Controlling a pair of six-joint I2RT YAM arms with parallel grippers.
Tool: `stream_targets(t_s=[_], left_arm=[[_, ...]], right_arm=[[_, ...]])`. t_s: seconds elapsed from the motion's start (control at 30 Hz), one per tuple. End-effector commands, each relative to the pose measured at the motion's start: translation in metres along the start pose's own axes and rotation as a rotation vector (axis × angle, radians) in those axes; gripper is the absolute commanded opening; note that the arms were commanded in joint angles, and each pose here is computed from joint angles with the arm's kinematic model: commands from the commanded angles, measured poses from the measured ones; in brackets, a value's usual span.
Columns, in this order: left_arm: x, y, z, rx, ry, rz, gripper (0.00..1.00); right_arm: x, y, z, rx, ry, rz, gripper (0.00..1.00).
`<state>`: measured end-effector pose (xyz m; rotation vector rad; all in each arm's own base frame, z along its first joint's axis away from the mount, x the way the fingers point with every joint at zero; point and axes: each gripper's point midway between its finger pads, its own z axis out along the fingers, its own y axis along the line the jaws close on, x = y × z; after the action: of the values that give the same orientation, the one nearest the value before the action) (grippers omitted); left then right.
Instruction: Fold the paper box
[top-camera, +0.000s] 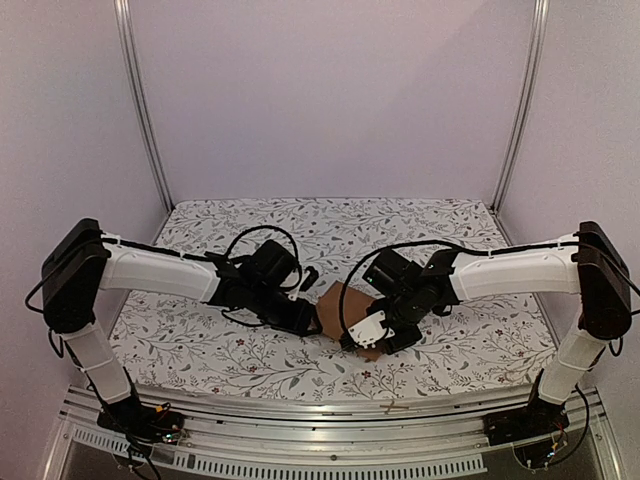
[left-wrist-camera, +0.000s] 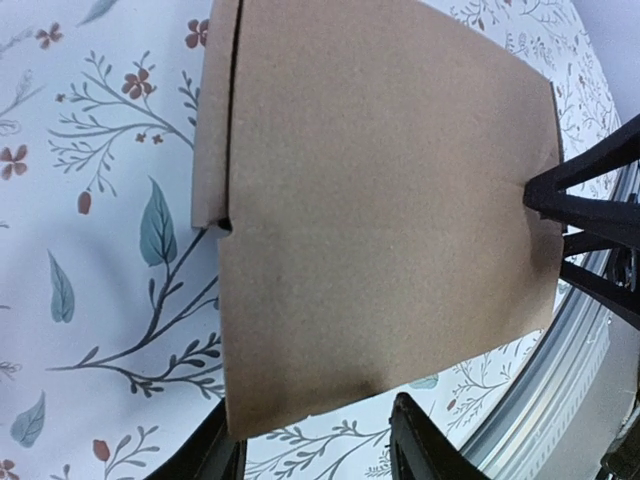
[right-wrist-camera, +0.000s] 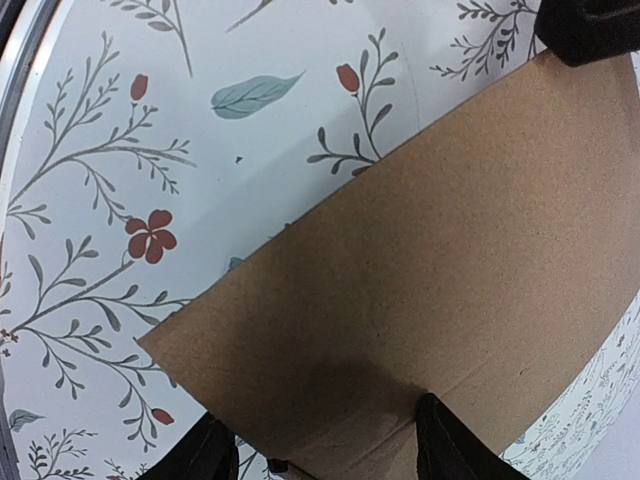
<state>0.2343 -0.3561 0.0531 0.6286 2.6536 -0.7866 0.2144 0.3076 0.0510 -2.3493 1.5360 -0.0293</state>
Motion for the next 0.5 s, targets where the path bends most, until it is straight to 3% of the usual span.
stream_targets(t_s=[0.0,0.47], left_arm=[[-0.001,0.005,-0.010,-0.040,-0.003,0.018,0.49],[-0.012,0.004,-0.030,-0.031,-0.019,0.024,0.49]], right_arm=[[0.022,0.041,0.025,-0.163,0.076,0.007,0.59],[0.021,0.040,0.025,-0.164,0.076,0.009,0.59]])
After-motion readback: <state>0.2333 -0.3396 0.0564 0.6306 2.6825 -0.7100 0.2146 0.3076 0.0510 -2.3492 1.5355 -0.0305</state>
